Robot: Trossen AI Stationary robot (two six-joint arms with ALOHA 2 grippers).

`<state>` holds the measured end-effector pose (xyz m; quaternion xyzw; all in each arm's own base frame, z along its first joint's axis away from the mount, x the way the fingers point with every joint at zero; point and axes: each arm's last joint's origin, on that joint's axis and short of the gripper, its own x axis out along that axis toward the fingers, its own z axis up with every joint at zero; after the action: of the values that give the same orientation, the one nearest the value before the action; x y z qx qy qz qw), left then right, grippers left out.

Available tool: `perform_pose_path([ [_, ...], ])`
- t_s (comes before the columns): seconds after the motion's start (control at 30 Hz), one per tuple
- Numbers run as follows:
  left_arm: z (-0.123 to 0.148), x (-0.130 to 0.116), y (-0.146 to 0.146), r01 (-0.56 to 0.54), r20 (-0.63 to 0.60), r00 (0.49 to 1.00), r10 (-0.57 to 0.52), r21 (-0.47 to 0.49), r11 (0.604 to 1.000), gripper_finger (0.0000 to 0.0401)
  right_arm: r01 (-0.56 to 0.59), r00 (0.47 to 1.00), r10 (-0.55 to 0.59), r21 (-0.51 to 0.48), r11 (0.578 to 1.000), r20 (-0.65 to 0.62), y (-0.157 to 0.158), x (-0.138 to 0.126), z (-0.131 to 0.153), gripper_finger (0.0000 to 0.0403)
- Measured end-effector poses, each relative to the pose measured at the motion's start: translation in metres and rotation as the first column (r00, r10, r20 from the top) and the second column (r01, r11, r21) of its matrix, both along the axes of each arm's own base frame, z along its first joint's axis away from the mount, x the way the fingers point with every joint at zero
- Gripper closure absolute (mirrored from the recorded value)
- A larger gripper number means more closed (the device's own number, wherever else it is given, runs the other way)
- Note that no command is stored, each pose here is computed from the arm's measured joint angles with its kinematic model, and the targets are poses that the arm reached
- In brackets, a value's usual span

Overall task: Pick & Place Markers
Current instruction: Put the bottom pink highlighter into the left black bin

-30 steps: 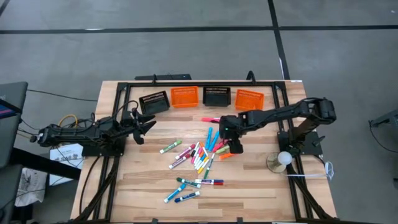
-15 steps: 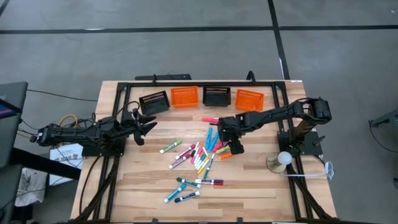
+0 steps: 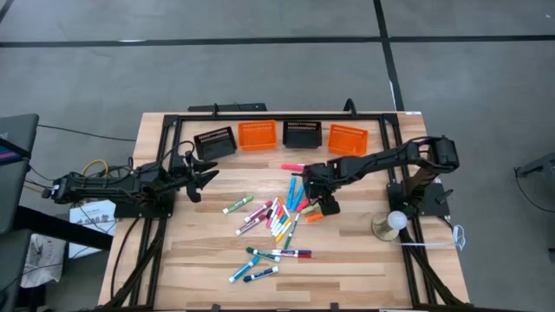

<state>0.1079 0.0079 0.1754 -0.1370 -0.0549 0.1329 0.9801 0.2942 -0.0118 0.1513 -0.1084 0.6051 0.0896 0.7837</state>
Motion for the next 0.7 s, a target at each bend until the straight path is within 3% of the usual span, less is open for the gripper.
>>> perform_pose_path([
  [0.4,0.001,0.0,0.0,0.0,0.006,1.0,0.0,0.0,1.0,0.0238,0.017,0.999,-0.018,-0.013,1.0,-0.042,-0.005,0.005,-0.017,0.0205],
  [0.7,0.001,0.0,0.0,0.0,0.006,1.0,0.0,0.0,1.0,0.0238,0.031,0.998,-0.031,0.002,1.0,-0.047,-0.007,0.004,-0.018,0.0313],
])
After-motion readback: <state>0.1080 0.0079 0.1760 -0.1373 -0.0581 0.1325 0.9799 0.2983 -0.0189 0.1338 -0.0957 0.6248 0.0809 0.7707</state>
